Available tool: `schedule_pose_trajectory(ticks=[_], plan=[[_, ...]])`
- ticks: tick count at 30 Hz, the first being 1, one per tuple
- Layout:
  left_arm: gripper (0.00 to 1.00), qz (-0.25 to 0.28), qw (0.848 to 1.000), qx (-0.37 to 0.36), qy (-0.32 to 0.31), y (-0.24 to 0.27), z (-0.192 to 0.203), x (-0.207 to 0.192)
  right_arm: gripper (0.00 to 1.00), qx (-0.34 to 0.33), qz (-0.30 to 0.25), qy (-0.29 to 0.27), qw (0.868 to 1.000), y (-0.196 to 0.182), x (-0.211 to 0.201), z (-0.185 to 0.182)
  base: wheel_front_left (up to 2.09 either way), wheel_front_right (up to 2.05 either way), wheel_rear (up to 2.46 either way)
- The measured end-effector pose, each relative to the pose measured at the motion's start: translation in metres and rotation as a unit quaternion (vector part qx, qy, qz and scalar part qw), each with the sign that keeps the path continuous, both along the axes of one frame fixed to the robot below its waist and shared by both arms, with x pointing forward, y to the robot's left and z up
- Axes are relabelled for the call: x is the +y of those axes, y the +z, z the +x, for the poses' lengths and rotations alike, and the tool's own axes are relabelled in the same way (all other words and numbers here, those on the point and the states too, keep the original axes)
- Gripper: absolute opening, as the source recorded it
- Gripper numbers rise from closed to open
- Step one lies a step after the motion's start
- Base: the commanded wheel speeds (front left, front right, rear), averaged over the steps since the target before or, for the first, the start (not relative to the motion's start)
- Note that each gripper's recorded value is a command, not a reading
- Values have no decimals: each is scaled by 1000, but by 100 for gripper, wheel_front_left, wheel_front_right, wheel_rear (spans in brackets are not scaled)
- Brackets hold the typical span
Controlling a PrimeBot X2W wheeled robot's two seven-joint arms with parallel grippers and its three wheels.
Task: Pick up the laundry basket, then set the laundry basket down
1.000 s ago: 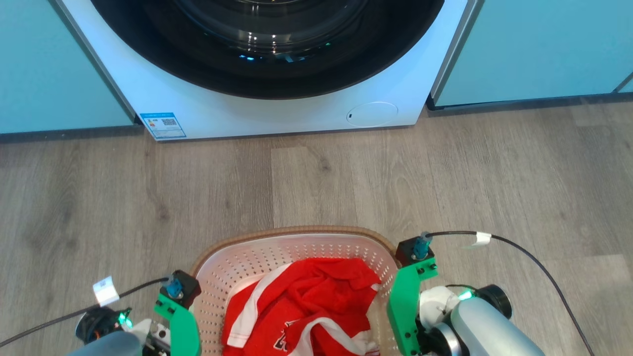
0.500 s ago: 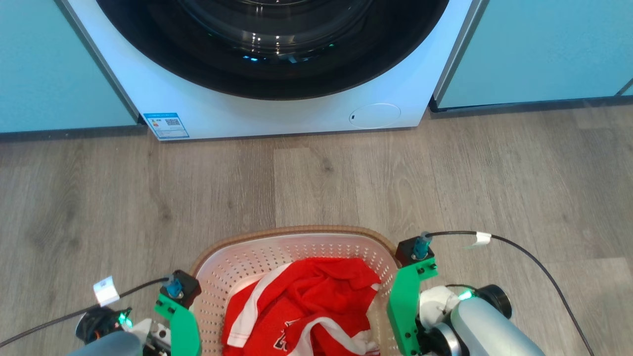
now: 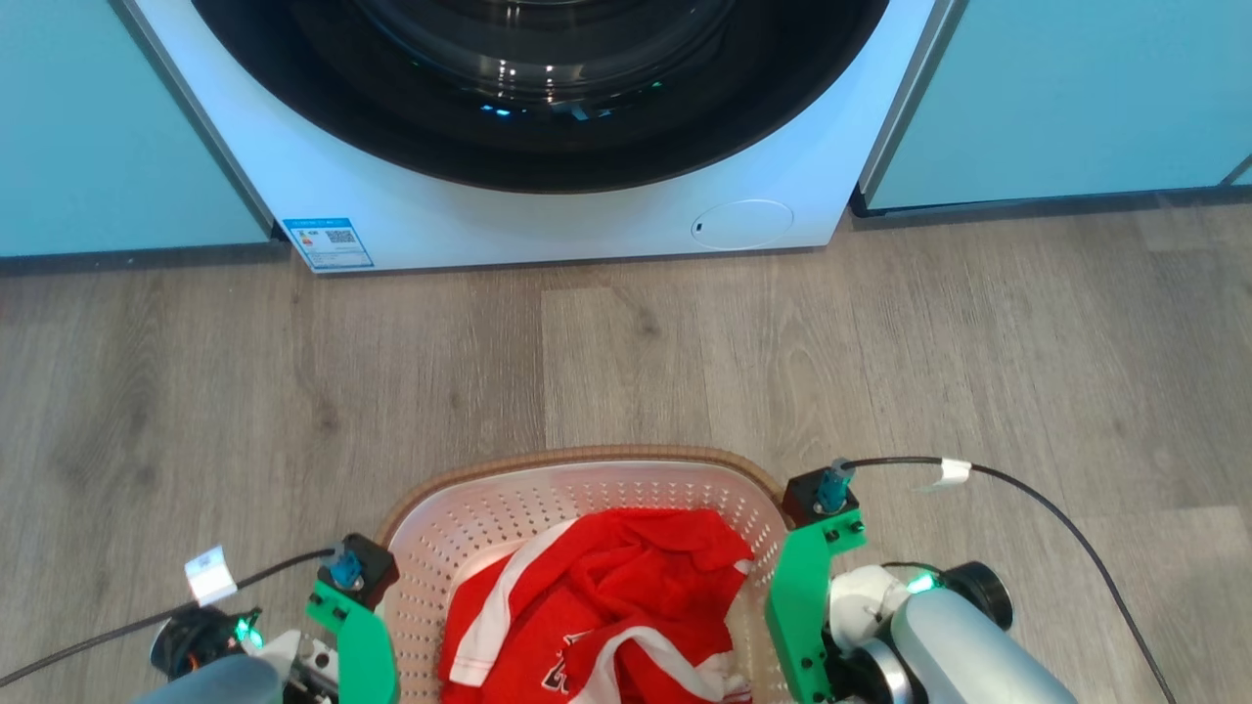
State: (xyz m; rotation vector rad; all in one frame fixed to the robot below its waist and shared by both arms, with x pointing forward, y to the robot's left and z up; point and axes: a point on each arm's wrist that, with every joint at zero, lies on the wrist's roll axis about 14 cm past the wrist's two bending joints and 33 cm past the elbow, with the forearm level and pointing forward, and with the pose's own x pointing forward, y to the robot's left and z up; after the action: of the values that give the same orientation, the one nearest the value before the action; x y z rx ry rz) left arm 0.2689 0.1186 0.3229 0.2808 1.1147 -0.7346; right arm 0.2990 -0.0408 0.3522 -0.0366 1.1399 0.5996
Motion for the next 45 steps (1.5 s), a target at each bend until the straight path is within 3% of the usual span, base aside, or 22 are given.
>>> schedule_pose_trajectory(ticks=[18,45], plan=[[0,0,1000,30,-4,-19,3,-3,0,30,7,-6,999,-22,1,2,0,0,0],[0,-14,998,51,16,-118,81,-13,0,32,9,-13,999,-125,6,82,0,0,0]])
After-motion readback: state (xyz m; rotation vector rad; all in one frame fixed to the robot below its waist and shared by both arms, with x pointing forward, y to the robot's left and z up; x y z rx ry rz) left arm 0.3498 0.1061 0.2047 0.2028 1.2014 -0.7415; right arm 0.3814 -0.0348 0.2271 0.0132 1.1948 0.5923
